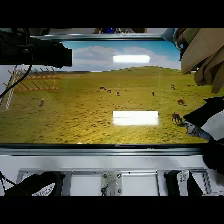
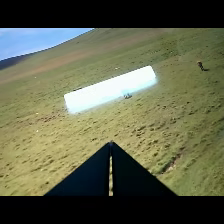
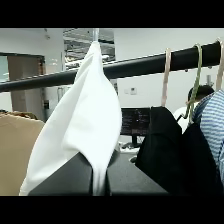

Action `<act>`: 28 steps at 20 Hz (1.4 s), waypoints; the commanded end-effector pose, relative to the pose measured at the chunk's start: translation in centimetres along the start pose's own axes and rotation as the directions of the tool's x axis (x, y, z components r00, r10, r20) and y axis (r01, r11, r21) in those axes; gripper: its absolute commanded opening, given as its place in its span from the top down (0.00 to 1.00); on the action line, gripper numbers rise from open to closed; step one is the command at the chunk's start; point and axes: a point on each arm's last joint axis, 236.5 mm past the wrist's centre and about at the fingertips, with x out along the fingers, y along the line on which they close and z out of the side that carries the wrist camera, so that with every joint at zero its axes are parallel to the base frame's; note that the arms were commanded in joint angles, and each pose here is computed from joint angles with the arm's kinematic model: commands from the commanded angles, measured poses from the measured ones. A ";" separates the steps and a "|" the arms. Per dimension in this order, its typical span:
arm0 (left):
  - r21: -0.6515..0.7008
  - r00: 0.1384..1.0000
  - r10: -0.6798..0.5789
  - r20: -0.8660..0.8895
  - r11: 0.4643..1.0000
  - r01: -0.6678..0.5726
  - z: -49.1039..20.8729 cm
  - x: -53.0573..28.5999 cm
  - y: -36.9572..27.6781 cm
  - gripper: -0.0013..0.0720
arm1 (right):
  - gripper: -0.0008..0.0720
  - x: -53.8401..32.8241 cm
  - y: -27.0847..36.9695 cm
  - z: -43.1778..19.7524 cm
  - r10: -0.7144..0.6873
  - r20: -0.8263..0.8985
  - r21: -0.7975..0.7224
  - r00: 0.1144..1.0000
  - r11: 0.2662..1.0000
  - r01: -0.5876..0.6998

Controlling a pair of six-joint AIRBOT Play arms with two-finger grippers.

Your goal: Fold the clothes and pants, and hang the long-sleeved shirts on hangers.

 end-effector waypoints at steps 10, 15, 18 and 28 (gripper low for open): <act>0.000 1.000 -0.001 0.000 1.000 0.001 0.0 0.0 0.0 0.96 | 0.97 2.4 -1.9 -5.0 -0.033 -0.098 -0.072 0.995 0.997 0.026; 0.000 1.000 -0.001 -0.012 1.000 0.001 -0.3 0.0 0.0 0.96 | 0.97 2.9 -4.4 -6.3 -0.088 -0.120 -0.092 0.989 0.993 0.077; 0.000 0.999 0.000 -0.034 1.000 0.000 -0.8 0.0 0.0 0.96 | 0.97 2.6 -6.4 -6.4 -0.130 -0.129 -0.115 0.983 0.987 0.116; 0.000 0.999 0.001 -0.034 1.000 -0.001 -0.8 0.0 0.0 0.96 | 0.96 1.3 -6.9 -9.3 -0.105 -0.279 -0.130 0.955 0.989 0.071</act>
